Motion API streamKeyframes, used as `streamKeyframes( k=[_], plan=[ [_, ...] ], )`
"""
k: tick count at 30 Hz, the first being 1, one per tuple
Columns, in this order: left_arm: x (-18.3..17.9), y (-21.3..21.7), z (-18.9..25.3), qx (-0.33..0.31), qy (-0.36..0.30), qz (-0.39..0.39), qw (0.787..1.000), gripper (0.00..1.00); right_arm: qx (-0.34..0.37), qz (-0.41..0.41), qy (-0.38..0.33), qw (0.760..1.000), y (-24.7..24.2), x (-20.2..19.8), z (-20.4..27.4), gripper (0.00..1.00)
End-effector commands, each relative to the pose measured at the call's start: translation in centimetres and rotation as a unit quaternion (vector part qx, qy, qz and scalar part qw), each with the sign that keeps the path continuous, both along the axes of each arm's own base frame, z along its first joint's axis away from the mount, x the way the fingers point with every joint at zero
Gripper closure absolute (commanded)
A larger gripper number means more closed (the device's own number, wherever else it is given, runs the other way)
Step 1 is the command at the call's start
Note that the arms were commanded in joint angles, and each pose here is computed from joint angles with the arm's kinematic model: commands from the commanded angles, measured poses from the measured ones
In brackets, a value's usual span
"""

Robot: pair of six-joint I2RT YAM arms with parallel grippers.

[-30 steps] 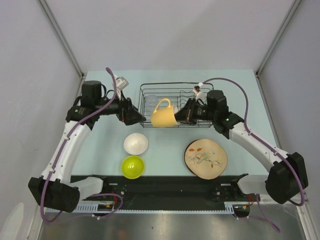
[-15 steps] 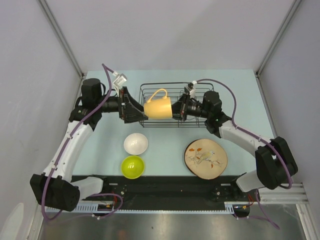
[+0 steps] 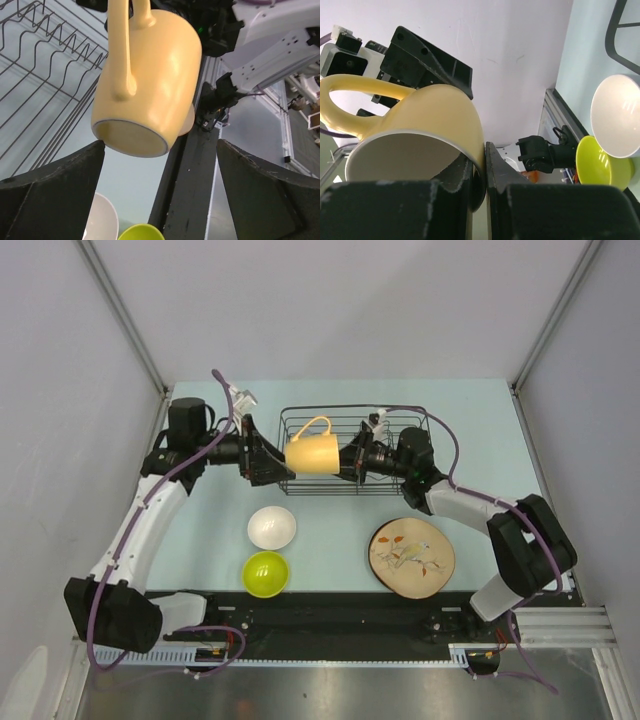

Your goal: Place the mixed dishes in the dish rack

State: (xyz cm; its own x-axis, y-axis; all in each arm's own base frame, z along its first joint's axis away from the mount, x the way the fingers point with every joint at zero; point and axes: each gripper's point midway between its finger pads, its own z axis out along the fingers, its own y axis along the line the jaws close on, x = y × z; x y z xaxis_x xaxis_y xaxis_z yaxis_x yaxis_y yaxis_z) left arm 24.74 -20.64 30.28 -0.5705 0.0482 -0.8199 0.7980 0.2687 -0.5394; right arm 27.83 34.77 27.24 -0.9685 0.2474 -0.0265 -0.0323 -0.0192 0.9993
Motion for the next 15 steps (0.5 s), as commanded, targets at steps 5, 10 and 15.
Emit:
streamKeyframes(
  k=[5, 10, 15],
  plan=[
    [1.0, 0.9, -2.0, 0.068, -0.051, 0.023, 0.996, 0.00, 0.031, 0.033, -0.111, 0.993, -1.4, -3.0, 5.9, 1.00],
    [1.3, 0.5, -1.5, 0.048, -0.047, 0.021, 0.998, 0.00, 0.037, 0.040, -0.109, 0.993, -0.8, -3.3, 5.8, 1.00],
    [0.6, -0.4, 0.4, 0.001, -0.036, -0.001, 0.999, 0.00, 0.039, 0.045, -0.102, 0.993, -0.1, -3.3, 5.3, 1.00]
  ],
)
